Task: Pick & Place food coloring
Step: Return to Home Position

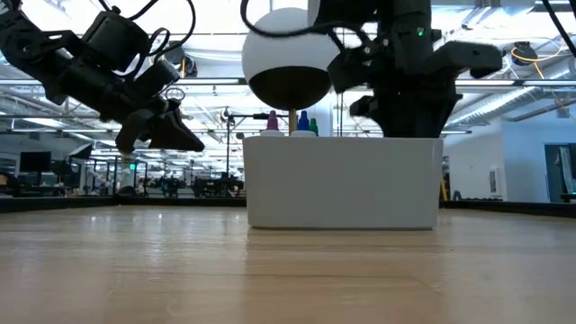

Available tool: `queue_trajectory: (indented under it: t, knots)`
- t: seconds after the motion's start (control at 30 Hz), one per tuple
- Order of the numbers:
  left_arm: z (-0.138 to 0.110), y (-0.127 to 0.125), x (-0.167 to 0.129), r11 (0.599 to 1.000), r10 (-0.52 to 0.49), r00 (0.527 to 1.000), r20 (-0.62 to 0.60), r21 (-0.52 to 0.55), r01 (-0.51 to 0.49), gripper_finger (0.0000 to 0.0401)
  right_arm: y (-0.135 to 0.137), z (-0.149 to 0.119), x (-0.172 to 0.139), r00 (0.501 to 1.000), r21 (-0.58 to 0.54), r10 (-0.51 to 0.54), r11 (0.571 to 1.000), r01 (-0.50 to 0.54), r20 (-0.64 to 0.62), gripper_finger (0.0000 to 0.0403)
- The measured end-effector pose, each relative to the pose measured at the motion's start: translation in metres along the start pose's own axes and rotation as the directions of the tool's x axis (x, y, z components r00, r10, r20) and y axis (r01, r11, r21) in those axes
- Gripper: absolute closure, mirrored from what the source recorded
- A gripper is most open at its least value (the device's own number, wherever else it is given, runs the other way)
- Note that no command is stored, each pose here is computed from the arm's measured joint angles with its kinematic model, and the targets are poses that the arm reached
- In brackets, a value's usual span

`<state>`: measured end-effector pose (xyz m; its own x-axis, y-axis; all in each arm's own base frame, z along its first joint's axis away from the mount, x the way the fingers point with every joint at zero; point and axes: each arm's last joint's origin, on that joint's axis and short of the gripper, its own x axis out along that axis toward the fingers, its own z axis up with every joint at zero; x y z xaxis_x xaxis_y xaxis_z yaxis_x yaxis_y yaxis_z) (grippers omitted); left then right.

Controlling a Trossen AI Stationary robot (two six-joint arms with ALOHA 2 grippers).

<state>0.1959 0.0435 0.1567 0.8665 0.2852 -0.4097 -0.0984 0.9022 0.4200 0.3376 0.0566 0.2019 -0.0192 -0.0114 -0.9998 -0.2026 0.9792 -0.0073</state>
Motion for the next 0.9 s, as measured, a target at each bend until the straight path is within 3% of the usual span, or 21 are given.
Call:
queue_trajectory:
  t: [0.13, 0.33, 0.5, 0.63, 0.73, 0.83, 0.9]
  knots:
    - [0.007, 0.0, -0.001, 0.999, 0.015, 0.998, 0.066, -0.045, -0.012, 0.0375, 0.003, -0.014, -0.025, 0.996, 0.01, -0.086, 0.996, 0.085, 0.033, 0.0283]
    - [0.034, 0.005, -0.015, 0.998, 0.04, 0.971, 0.236, -0.048, -0.03, 0.0375, 0.014, -0.05, -0.096, 0.936, 0.047, -0.174, 0.985, 0.168, 0.306, 0.0297]
    - [0.07, 0.012, -0.056, 0.999, 0.014, 0.92, 0.392, 0.024, -0.026, 0.0376, 0.022, -0.098, -0.14, 0.767, 0.08, -0.238, 0.968, 0.239, 0.596, 0.0339]
    - [0.089, 0.021, -0.112, 0.998, -0.06, 0.863, 0.501, 0.056, 0.037, 0.0395, 0.019, -0.141, -0.14, 0.604, 0.099, -0.226, 0.967, 0.236, 0.764, 0.0391]
    - [0.086, 0.026, -0.144, 0.997, -0.077, 0.813, 0.577, 0.062, 0.05, 0.0395, 0.011, -0.169, -0.134, 0.472, 0.159, -0.243, 0.964, 0.211, 0.848, 0.0395]
    - [0.077, 0.028, -0.16, 0.998, -0.063, 0.771, 0.634, 0.027, 0.059, 0.0396, 0.001, -0.191, -0.117, 0.457, 0.198, -0.289, 0.951, 0.236, 0.841, 0.0396]
    - [0.069, 0.027, -0.161, 0.997, -0.057, 0.779, 0.625, 0.0, 0.073, 0.0397, -0.005, -0.205, -0.103, 0.443, 0.24, -0.333, 0.937, 0.254, 0.833, 0.0401]
